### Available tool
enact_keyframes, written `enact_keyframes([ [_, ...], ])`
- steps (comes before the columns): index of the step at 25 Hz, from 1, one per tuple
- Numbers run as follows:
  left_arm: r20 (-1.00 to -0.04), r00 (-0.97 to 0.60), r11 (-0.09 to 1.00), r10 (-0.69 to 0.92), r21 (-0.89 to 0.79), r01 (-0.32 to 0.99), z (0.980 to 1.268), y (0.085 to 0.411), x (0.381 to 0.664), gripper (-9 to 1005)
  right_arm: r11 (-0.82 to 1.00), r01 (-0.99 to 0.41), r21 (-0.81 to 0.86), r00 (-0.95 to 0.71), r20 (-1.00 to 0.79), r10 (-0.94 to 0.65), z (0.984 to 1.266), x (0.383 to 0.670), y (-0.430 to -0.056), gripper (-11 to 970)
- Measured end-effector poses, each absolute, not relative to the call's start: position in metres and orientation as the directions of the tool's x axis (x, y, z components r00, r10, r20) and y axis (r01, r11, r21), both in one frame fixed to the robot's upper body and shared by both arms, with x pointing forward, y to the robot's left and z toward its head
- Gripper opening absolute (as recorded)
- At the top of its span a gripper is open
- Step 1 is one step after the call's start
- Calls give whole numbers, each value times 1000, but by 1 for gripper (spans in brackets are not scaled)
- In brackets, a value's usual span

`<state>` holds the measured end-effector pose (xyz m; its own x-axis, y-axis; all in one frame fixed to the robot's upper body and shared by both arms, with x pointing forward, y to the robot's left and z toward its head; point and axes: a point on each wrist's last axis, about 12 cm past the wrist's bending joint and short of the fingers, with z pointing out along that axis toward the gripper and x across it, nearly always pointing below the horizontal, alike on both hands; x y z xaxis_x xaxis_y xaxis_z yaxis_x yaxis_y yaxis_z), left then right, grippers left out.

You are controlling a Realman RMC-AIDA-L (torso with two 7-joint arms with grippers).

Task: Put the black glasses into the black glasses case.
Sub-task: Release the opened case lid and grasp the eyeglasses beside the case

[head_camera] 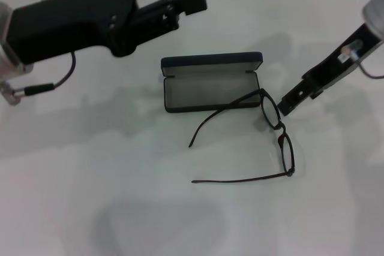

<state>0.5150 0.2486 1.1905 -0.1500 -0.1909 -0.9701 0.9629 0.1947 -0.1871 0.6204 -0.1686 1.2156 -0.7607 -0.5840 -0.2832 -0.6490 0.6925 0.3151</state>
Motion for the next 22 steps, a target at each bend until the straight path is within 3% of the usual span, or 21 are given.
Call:
enact_keyframes([
  [3,-967,-148,190,-207,-188,964,1183,253,511,394,692,-646,320,-763,-247,-597,1205,625,-156,853],
  [9,-963,-148,188,-225,-192,963,1169,258,504,392,691,-655,306,-755,-214,-620,1188,629,-138,726],
  [20,-959,-158,189,-237,-205,960,1151,265,496,364,716,-623,313,-779,-168,-604,1165,627,-135,718],
  [22,-959,-155,195,-236,-203,960,1149,266,494,359,720,-623,306,-779,-163,-605,1162,627,-135,677],
])
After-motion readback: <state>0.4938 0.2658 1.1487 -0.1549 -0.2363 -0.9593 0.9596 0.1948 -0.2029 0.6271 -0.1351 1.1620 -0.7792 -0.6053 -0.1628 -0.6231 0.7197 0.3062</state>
